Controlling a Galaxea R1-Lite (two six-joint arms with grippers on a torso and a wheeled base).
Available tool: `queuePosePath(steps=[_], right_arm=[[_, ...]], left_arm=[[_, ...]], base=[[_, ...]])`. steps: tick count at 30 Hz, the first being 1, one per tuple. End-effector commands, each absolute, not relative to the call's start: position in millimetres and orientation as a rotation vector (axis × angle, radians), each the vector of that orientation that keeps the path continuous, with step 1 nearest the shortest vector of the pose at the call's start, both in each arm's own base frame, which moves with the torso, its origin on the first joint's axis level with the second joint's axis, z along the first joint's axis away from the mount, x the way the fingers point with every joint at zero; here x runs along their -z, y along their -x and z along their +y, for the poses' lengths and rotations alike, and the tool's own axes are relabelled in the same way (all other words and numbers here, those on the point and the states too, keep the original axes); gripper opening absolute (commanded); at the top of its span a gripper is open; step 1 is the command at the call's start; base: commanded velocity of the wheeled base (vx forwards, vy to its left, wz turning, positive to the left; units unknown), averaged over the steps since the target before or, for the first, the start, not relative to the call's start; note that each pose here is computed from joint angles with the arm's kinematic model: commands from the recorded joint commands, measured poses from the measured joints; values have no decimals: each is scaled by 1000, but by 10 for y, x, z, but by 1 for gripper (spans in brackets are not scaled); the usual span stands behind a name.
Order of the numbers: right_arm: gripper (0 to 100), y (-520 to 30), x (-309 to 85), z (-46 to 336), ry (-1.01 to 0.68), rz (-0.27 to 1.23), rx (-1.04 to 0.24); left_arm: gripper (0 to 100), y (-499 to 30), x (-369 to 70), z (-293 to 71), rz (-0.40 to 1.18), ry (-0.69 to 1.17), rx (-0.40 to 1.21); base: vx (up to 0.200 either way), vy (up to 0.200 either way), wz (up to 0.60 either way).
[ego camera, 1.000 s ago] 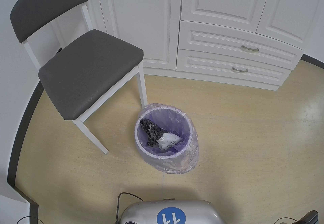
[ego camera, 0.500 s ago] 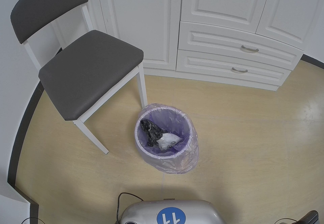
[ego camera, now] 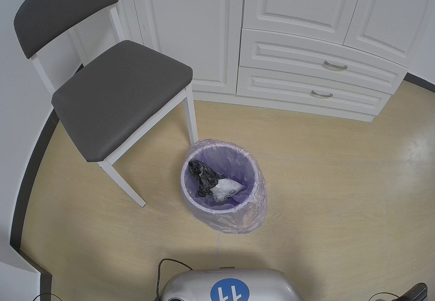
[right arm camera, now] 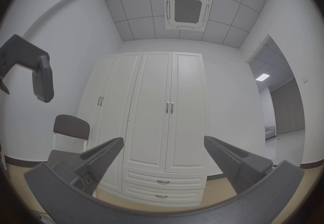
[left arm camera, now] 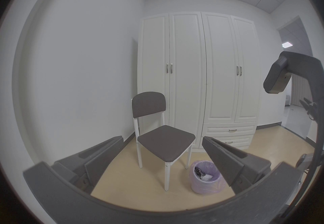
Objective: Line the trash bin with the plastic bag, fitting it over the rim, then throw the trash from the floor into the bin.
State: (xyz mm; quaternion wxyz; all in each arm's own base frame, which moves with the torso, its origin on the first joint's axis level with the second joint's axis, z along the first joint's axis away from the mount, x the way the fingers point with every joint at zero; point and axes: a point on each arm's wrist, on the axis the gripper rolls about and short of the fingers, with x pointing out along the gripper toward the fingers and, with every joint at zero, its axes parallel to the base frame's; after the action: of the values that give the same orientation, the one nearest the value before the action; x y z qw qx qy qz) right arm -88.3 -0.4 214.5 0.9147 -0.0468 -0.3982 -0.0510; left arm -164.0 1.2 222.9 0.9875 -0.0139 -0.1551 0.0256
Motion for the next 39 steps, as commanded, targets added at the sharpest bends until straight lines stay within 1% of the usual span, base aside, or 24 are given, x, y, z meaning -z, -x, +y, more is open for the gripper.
queuePosePath(steps=[1,3,5,8,9,12,13,14,15,17,19,25,27,28,29,33,35,38,39], right_arm=[[100,847,-1970,-11,97,-848,112],[100,743,-1832,-12,99,-838,111],[100,597,-1629,-12,103,-767,104],[100,533,-1531,-11,106,-729,97],[100,455,-1398,-10,114,-674,93],[100,423,-1356,-10,117,-623,88],[100,423,-1356,-10,117,-623,88],[100,404,-1328,-10,113,-590,86],[100,404,-1328,-10,113,-590,86],[100,364,-1264,-10,112,-516,82],[100,352,-1242,-11,113,-491,81],[100,268,-1039,-11,120,-277,68],[100,255,-989,-10,121,-226,66],[100,255,-989,-10,121,-226,66],[100,245,-941,-11,121,-179,62],[100,237,-888,-11,121,-127,60],[100,232,-844,-11,122,-84,57],[100,231,-825,-11,122,-66,56],[100,229,-797,-11,120,-38,56]], left_arm=[[100,1537,-2148,15,-306,48,-61],[100,1392,-2102,18,-305,54,-71],[100,1146,-2011,18,-323,49,-73],[100,1013,-1947,18,-340,51,-72],[100,840,-1844,17,-373,65,-71],[100,608,-1622,17,-379,68,-70],[100,608,-1622,17,-379,68,-70],[100,507,-1492,17,-371,63,-71],[100,507,-1492,17,-371,63,-71],[100,413,-1333,17,-330,61,-73],[100,384,-1276,17,-310,62,-73],[100,266,-999,17,-207,60,-73],[100,247,-945,16,-189,53,-75],[100,247,-945,16,-189,53,-75],[100,244,-928,17,-172,55,-77],[100,238,-896,17,-140,54,-78],[100,232,-835,17,-80,46,-80],[100,231,-829,17,-74,50,-81],[100,231,-827,17,-73,56,-81]], base=[[0,0,0],[0,0,0],[0,0,0],[0,0,0],[0,0,0],[0,0,0],[0,0,0],[0,0,0],[0,0,0],[0,0,0],[0,0,0],[0,0,0],[0,0,0],[0,0,0],[0,0,0],[0,0,0],[0,0,0],[0,0,0],[0,0,0]])
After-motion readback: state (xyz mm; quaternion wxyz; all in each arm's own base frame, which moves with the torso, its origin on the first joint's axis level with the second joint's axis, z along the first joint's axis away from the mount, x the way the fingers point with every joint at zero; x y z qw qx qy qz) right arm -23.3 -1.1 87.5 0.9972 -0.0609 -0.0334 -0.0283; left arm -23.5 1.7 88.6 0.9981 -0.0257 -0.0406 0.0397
